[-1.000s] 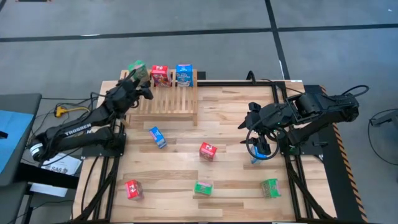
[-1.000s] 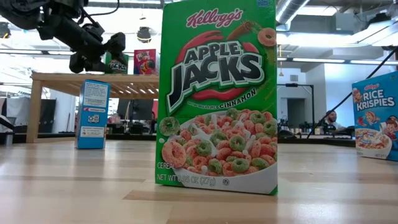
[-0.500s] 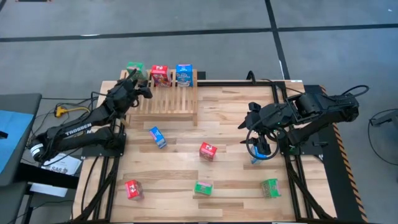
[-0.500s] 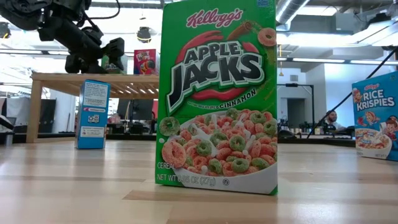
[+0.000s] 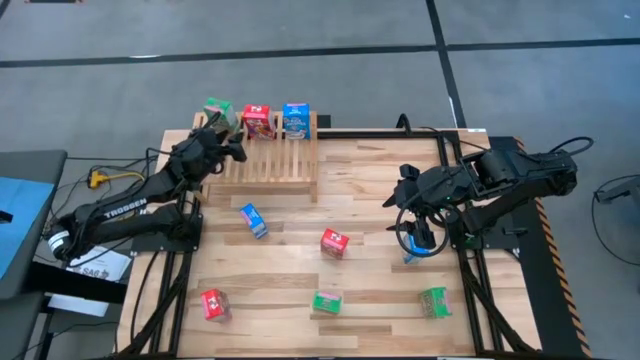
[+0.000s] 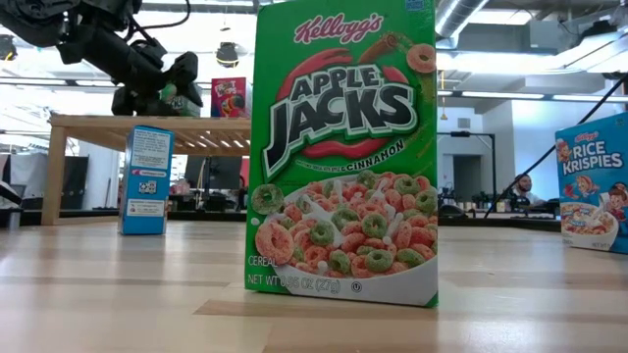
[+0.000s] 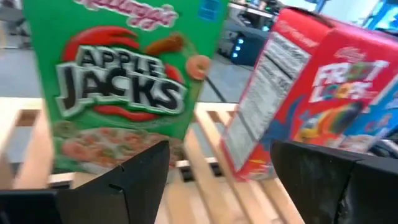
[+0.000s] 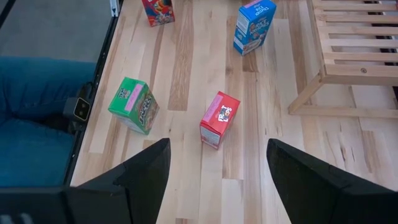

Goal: Stack cereal on shelf
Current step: Put the top right green cereal box on the shelf

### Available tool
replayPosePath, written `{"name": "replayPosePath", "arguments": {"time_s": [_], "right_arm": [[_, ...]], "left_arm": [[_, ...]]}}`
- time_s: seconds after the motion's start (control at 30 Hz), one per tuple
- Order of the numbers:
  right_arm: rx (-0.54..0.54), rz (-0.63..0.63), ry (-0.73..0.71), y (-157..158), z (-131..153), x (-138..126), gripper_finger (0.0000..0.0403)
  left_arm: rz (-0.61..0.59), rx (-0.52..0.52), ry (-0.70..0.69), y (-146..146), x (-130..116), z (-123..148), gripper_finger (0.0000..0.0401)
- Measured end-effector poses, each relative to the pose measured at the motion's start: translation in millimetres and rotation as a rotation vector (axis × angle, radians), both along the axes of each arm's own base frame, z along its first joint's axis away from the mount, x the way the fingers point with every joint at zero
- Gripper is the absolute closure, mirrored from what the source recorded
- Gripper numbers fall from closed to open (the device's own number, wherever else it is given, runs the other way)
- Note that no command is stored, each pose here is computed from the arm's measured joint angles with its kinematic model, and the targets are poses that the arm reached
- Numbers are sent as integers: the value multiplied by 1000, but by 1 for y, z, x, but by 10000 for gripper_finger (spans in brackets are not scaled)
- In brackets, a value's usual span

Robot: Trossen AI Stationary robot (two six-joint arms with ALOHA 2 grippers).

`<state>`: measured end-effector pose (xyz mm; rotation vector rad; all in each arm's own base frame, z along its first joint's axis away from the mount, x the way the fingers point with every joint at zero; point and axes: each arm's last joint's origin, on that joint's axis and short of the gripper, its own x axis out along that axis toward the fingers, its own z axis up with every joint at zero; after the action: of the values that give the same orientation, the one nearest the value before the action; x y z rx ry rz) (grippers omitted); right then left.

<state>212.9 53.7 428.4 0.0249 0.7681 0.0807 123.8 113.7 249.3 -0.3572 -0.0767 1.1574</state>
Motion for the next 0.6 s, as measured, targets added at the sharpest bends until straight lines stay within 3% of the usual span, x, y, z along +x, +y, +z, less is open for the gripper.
{"name": "replayPosePath", "arguments": {"time_s": [0.6], "right_arm": [[1, -1, 0, 0, 0, 0, 110]], "left_arm": [[-44, 1, -9, 9, 18, -7, 131]]}}
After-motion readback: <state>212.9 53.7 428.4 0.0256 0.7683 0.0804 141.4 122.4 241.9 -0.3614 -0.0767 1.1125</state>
